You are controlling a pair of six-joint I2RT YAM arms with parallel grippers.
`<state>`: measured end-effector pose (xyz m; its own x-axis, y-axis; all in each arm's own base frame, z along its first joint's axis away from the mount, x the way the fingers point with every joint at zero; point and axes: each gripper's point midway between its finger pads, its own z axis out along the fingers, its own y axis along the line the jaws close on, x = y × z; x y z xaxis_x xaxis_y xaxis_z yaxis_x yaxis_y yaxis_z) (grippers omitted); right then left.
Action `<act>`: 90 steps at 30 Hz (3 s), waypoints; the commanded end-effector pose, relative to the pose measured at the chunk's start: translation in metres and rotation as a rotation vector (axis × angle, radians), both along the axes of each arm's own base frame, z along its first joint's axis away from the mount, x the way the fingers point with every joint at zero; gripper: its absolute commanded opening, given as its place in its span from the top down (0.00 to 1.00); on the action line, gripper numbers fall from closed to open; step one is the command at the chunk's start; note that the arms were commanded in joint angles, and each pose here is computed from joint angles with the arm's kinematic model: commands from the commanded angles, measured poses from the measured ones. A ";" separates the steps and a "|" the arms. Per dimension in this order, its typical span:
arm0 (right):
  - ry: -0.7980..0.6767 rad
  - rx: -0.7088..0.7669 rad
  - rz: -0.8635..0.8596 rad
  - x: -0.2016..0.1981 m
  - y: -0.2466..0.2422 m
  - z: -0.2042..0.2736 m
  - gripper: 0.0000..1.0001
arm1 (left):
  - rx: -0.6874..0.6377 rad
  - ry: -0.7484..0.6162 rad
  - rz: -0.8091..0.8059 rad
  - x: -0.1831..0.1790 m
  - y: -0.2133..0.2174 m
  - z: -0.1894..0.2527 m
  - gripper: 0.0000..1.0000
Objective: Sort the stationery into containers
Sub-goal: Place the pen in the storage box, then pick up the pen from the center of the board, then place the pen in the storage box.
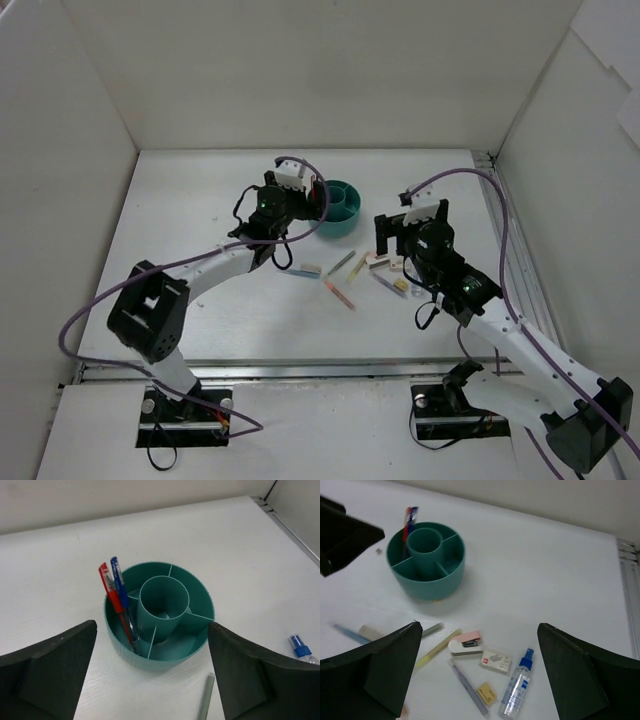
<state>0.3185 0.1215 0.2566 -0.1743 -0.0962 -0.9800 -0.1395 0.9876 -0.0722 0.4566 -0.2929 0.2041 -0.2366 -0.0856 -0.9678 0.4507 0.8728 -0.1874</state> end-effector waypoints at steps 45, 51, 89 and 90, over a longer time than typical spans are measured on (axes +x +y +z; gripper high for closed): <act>0.312 -0.109 0.756 -0.024 0.196 -0.083 1.00 | -0.142 0.151 0.316 -0.203 0.172 -0.010 0.00; -0.237 -0.057 0.777 0.033 0.173 0.004 1.00 | -0.148 0.139 0.285 -0.195 0.162 -0.009 0.00; -0.256 0.008 1.091 0.106 0.161 0.005 0.42 | 0.041 0.216 0.061 -0.173 0.104 -0.018 0.00; -0.260 0.016 1.086 0.102 0.158 0.011 0.37 | 0.117 0.222 0.006 -0.170 0.095 -0.028 0.00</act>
